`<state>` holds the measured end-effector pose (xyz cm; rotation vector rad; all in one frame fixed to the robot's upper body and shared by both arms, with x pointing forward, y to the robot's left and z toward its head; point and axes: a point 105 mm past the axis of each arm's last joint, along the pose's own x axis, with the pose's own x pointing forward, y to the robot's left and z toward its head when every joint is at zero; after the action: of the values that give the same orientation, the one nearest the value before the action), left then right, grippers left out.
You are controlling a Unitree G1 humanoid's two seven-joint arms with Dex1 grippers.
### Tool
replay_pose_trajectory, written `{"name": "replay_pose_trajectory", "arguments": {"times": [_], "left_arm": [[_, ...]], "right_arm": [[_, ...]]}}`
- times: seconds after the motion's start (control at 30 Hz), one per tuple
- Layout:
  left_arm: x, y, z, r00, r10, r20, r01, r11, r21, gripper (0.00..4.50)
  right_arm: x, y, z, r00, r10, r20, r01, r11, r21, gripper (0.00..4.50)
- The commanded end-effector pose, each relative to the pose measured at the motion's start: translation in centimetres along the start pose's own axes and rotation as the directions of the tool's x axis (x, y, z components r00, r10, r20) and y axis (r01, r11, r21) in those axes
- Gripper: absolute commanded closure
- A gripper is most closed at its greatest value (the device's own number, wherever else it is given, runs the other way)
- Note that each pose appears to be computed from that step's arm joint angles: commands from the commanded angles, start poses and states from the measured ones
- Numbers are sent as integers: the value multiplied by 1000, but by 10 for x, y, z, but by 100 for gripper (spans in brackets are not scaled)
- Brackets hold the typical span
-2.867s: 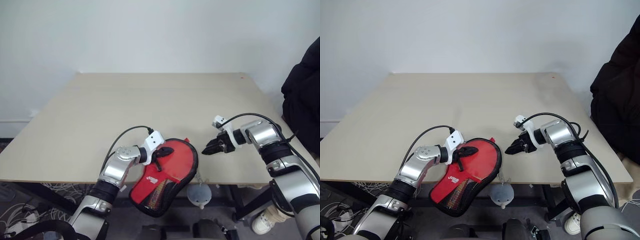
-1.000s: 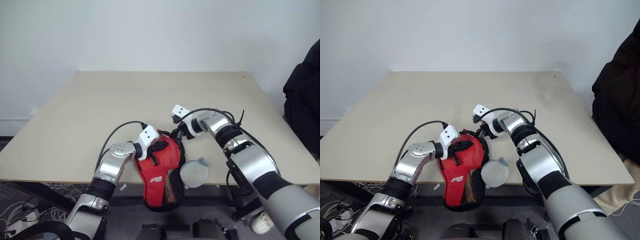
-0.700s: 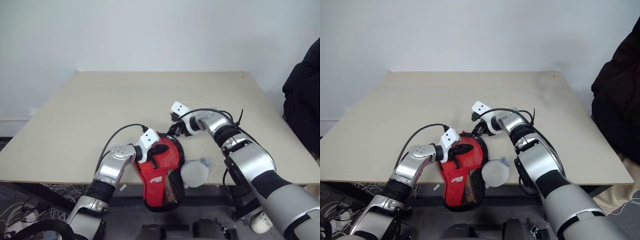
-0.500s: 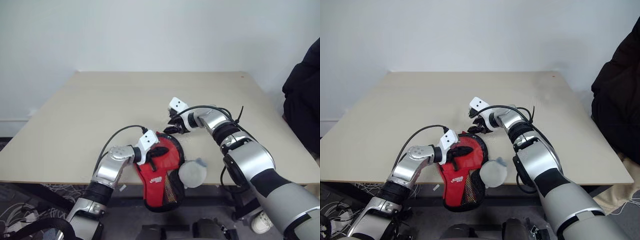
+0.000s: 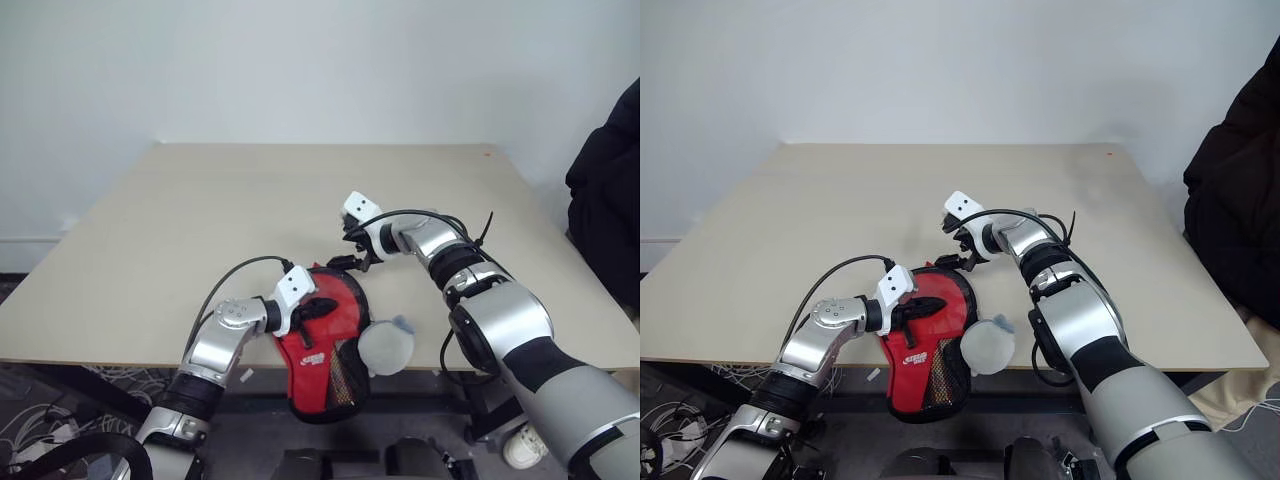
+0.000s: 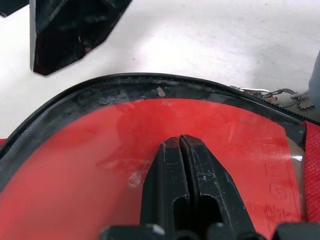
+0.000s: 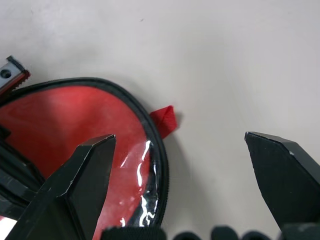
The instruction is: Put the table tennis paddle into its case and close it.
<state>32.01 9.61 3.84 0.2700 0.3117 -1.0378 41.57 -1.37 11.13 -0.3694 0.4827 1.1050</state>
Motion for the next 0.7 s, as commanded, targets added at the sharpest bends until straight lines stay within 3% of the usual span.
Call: {"name": "replay_pose_trajectory", "arguments": {"times": [0.03, 0.13, 0.37, 0.7], "left_arm": [[2, -3, -32, 997, 28, -70, -31, 998, -46, 450], [3, 2, -35, 996, 80, -33, -81, 997, -6, 450], [1, 8, -56, 987, 116, -111, -118, 993, -15, 450], [4, 14, -59, 986, 120, -112, -121, 993, 1, 450]], "right_arm": [[-29, -19, 43, 993, -46, 110, 54, 996, -73, 2], [-48, -31, 42, 989, -76, 129, 83, 995, -53, 2], [-95, -51, 23, 988, -101, 114, 105, 994, -24, 2], [-124, -9, -24, 996, 94, -3, -94, 994, -50, 2]]}}
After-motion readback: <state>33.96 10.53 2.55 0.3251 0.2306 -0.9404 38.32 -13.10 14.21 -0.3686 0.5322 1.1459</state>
